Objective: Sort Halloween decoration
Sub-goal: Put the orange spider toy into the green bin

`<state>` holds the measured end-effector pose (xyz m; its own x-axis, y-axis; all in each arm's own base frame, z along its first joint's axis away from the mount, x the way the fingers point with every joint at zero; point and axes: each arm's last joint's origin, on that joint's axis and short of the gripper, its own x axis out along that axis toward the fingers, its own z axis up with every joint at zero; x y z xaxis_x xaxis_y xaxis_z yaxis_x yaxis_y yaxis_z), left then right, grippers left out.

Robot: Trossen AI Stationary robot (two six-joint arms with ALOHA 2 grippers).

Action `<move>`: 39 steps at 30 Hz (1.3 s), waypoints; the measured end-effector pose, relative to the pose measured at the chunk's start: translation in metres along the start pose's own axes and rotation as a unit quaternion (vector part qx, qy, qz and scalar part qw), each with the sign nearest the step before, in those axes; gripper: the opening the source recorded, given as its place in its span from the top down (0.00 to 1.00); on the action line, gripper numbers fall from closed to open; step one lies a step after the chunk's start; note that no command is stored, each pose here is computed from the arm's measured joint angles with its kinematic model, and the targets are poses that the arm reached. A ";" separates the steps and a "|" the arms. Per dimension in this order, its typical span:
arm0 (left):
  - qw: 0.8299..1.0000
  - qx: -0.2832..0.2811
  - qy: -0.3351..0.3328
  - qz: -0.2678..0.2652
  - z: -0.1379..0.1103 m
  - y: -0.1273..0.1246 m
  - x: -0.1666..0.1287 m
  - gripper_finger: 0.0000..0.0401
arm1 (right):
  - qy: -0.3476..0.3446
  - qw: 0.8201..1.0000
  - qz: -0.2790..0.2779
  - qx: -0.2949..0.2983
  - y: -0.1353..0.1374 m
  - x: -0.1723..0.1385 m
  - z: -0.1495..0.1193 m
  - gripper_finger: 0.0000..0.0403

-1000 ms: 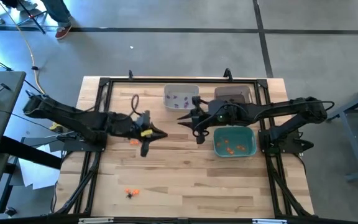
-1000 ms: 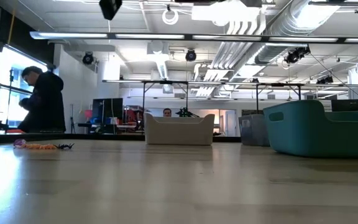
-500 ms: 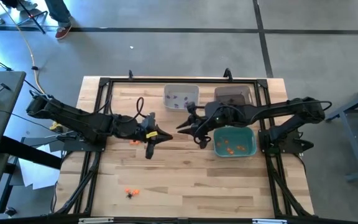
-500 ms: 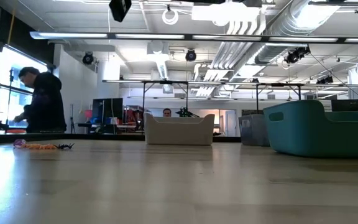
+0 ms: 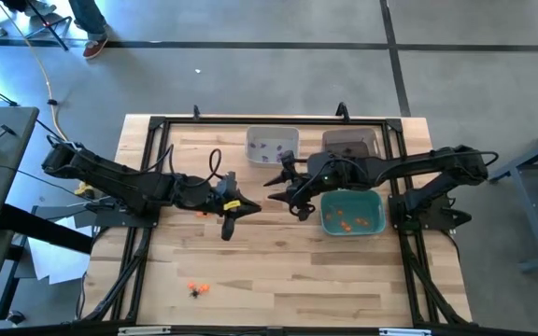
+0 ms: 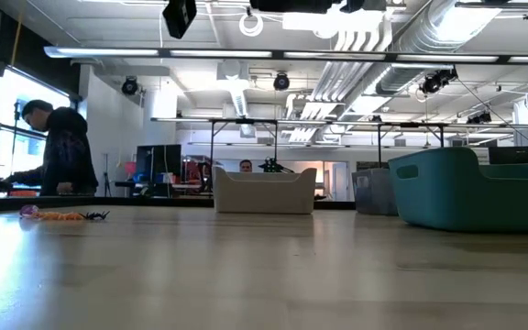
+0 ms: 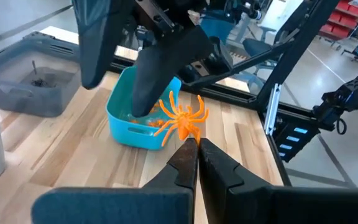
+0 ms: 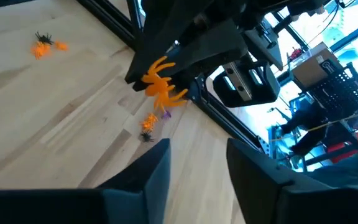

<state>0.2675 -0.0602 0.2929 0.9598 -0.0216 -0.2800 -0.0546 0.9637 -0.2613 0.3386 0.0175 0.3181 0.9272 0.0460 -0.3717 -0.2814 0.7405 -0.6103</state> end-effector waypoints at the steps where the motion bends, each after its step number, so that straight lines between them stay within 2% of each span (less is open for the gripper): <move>1: 1.000 0.000 0.001 0.000 0.000 0.000 0.000 1.00 | 0.000 1.000 0.002 0.000 0.000 0.000 0.000 0.61; 5: 1.000 0.000 0.001 0.000 0.000 0.000 0.000 1.00 | -0.022 0.999 0.029 0.009 0.002 0.002 0.000 0.57; 10: 1.000 0.001 0.002 0.001 0.000 0.000 0.000 1.00 | -0.030 0.998 0.051 0.020 0.005 0.005 -0.001 0.57; 16: 1.000 0.001 0.004 0.003 -0.001 0.001 0.002 1.00 | -0.052 0.998 0.041 0.018 0.005 0.014 0.000 0.57; 25: 1.000 0.006 0.012 0.015 -0.004 0.005 0.006 1.00 | -0.048 0.997 0.055 0.018 0.011 0.025 -0.005 0.58; 31: 1.000 0.011 0.013 0.017 -0.004 0.005 0.006 1.00 | -0.060 0.996 0.062 0.019 0.010 0.025 -0.004 0.70; 39: 1.000 0.011 0.016 0.020 -0.004 0.006 0.006 1.00 | -0.056 0.996 0.069 0.019 0.011 0.025 -0.005 0.97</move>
<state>0.2716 -0.0553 0.2860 0.9474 0.0078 -0.3199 -0.0852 0.9697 -0.2288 0.3575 0.0239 0.2984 0.9029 0.2213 -0.3686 -0.4000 0.7466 -0.5316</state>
